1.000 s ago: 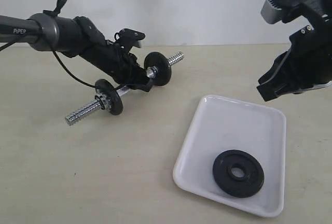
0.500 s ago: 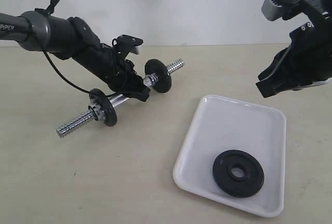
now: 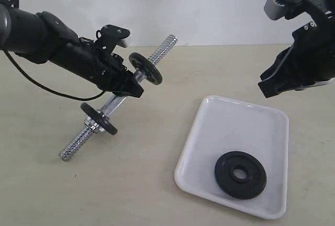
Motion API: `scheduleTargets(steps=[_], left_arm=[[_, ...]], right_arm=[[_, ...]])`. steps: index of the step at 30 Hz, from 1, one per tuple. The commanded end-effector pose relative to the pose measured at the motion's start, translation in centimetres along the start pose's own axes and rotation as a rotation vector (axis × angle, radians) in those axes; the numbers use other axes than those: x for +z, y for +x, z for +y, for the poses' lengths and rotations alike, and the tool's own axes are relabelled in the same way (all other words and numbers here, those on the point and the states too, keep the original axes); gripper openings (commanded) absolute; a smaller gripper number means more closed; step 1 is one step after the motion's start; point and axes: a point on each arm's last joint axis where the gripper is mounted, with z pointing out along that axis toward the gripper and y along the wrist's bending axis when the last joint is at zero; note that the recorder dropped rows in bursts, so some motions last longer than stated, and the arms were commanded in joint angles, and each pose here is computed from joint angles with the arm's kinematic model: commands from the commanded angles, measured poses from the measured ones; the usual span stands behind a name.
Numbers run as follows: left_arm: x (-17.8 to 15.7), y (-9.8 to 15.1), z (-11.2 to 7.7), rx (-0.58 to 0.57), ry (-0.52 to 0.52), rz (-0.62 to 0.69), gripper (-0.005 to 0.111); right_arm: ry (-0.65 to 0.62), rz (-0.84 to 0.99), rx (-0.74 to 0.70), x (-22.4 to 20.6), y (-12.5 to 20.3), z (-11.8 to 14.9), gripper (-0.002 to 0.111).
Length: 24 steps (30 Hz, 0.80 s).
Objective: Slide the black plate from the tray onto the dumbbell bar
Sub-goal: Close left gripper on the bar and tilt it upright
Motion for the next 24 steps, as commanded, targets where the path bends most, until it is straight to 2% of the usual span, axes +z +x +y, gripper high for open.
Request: scheduleTargets(steps=[1,18,24], left_arm=[[-3.9,-3.2,-0.8,-0.030,-0.041,-0.158,0.004],[-8.6,-1.8,-3.2,-0.041,-0.047,-0.194,0.004],[-9.2,-1.5,-3.8,-0.058,-0.035,-0.203,0.004]], right_arm=[[0.003,-0.004,-0.002,0.1,0.0,0.0,0.003],[0.014,0.008,-0.035,0.1,0.1,-0.1,0.003],[0.014,0.008,-0.035,0.1,0.1,-0.1,0.003]])
